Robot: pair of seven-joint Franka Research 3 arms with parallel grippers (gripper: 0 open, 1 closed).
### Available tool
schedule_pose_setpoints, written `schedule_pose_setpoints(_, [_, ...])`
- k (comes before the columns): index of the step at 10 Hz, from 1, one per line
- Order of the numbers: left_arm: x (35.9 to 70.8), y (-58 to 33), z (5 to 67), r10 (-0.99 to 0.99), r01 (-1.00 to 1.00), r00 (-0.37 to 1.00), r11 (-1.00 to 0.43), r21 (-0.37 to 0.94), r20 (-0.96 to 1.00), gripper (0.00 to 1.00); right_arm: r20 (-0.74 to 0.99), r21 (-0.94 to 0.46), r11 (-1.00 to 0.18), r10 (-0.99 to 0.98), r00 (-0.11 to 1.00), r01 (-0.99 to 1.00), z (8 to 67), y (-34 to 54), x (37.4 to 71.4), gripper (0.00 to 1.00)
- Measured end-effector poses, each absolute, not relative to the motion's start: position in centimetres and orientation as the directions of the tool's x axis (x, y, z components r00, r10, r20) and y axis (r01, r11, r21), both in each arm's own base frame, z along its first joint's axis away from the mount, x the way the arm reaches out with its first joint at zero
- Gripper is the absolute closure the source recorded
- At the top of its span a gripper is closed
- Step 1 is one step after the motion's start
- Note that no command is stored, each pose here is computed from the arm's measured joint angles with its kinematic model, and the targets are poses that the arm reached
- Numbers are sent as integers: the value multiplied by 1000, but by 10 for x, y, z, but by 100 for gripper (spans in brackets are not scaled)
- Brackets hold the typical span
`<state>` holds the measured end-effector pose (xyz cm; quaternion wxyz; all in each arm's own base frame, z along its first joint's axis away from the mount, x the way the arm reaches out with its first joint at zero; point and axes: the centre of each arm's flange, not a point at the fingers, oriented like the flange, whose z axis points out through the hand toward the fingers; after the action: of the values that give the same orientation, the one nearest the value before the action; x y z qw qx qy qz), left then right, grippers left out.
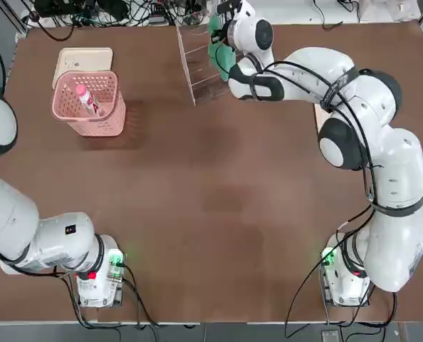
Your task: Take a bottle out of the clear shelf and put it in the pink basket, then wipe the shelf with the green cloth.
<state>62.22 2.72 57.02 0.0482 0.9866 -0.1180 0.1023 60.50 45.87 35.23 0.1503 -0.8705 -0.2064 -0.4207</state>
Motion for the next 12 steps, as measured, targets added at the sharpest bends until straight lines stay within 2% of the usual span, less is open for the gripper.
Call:
schedule_pose_setpoints(2, [615,30,599,-105,-114,981,-992,49,160,0,808,-81,-872,226,544,482,361,456,612,98])
schedule_pose_setpoints(4, [604,28,601,32,30,997,-999,29,65,0,819,-68,-870,231,525,489,369,455,617,98])
schedule_pose_setpoints(8, [593,-4,621,1,1,1000,-1000,30,4,0,817,-29,-866,267,510,500,344,452,624,98])
schedule_pose_setpoints(12, [583,-64,637,-77,-77,997,-997,14,26,0,839,-15,-866,261,478,500,352,453,637,98])
